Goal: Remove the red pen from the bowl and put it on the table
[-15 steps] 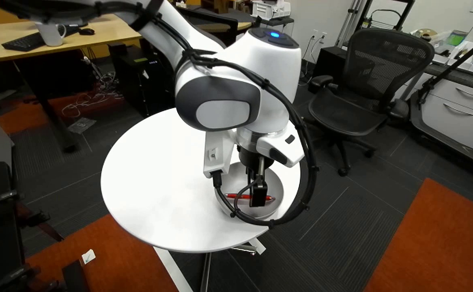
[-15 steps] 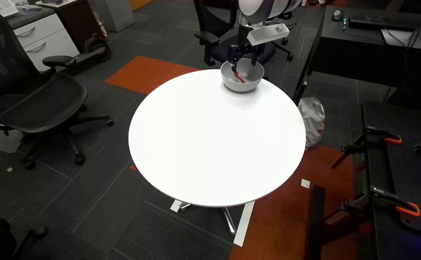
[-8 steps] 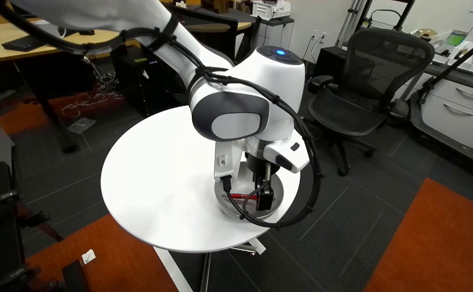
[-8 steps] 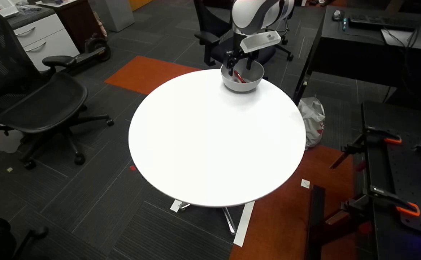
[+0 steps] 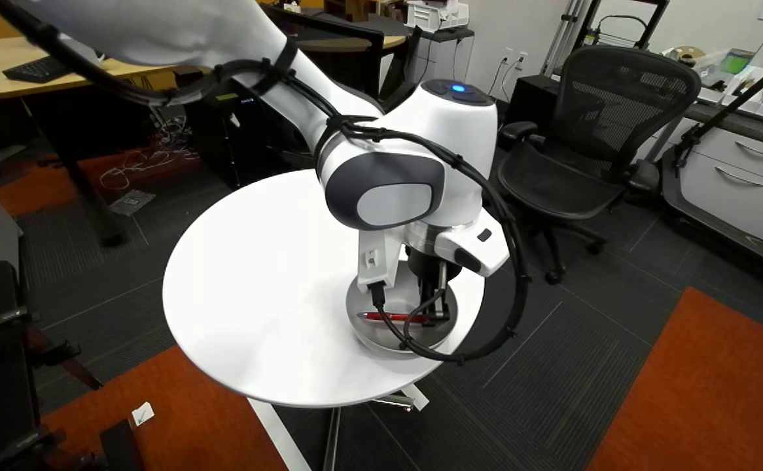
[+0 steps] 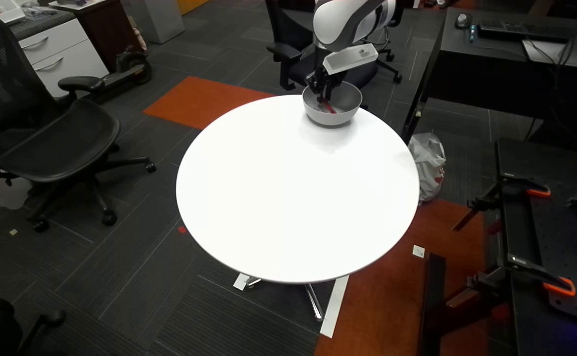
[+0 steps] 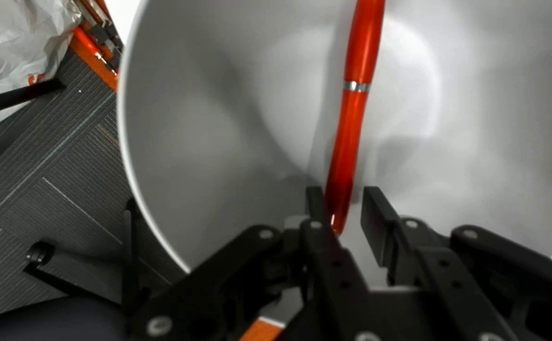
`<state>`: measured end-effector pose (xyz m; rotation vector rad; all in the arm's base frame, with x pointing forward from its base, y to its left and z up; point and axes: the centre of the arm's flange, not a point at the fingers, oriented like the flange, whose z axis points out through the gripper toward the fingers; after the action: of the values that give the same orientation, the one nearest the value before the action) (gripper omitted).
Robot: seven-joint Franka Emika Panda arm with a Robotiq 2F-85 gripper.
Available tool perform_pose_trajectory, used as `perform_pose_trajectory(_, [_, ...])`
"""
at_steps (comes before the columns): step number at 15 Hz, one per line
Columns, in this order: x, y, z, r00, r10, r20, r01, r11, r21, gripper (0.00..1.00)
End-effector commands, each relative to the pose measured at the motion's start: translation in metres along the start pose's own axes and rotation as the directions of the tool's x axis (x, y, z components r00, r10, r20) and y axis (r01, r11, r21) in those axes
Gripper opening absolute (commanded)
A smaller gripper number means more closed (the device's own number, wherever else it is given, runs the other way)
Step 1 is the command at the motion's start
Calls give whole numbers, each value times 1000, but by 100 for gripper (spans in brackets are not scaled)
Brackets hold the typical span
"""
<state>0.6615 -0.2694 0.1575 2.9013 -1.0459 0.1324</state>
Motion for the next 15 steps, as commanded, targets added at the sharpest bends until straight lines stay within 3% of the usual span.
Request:
perform_pose_trajectory(1, [9,-6,-2,1000,15,-12,-15,1000,-20,0])
perform_pose_trajectory(6, [0,-8,-21,999,7,-42,-8,1000,-25,4])
perform_pose_trajectory(15, [-44,-13,-139,965,-30,-260,17,998,-53,4])
